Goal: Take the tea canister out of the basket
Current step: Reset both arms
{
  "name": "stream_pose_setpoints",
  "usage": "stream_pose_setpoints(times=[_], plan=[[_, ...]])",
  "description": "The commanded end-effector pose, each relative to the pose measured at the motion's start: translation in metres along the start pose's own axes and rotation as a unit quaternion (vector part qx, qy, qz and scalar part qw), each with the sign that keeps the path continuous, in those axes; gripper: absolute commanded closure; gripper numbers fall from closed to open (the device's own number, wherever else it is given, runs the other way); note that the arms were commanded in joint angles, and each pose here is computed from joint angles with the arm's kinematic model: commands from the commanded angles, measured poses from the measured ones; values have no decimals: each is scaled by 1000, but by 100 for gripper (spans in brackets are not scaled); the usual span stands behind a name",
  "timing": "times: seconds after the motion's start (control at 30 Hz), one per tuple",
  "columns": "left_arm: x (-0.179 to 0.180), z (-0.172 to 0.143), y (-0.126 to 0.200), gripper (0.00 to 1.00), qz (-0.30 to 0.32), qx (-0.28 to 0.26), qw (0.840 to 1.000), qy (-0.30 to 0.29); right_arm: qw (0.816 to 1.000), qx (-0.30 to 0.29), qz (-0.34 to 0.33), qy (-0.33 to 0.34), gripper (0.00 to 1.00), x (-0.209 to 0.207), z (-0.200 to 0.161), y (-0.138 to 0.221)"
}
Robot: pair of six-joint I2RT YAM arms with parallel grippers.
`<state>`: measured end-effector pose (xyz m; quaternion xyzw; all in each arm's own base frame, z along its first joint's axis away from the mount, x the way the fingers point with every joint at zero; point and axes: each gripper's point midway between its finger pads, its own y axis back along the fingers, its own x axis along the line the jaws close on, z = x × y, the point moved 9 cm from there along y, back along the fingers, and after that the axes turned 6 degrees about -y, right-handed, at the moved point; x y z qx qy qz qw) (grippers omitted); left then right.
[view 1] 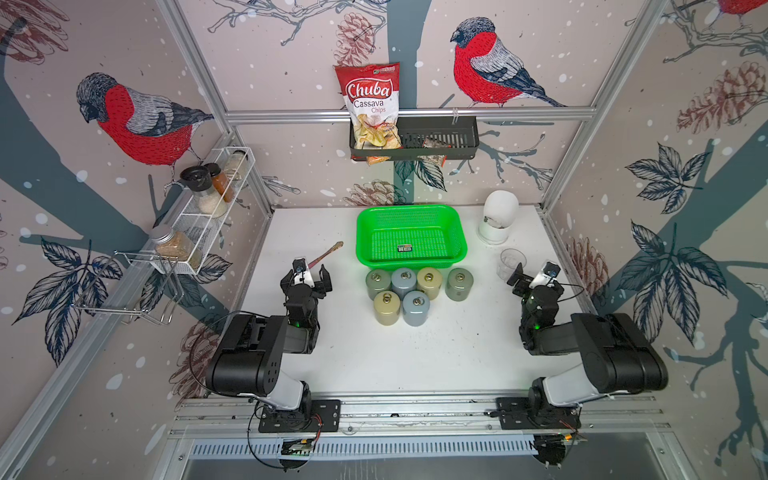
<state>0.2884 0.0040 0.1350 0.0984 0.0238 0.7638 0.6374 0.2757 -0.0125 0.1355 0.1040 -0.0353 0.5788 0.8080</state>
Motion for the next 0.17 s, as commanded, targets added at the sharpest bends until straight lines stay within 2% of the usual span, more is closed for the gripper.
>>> stream_pose_setpoints(times=[0.0,0.13], plan=[[2,2,-1,3,4,-4,1000,5,1000,-13,-8,4,0,0,4,-1],[2,2,-1,3,4,-4,1000,5,1000,-12,-8,3,0,0,4,0]])
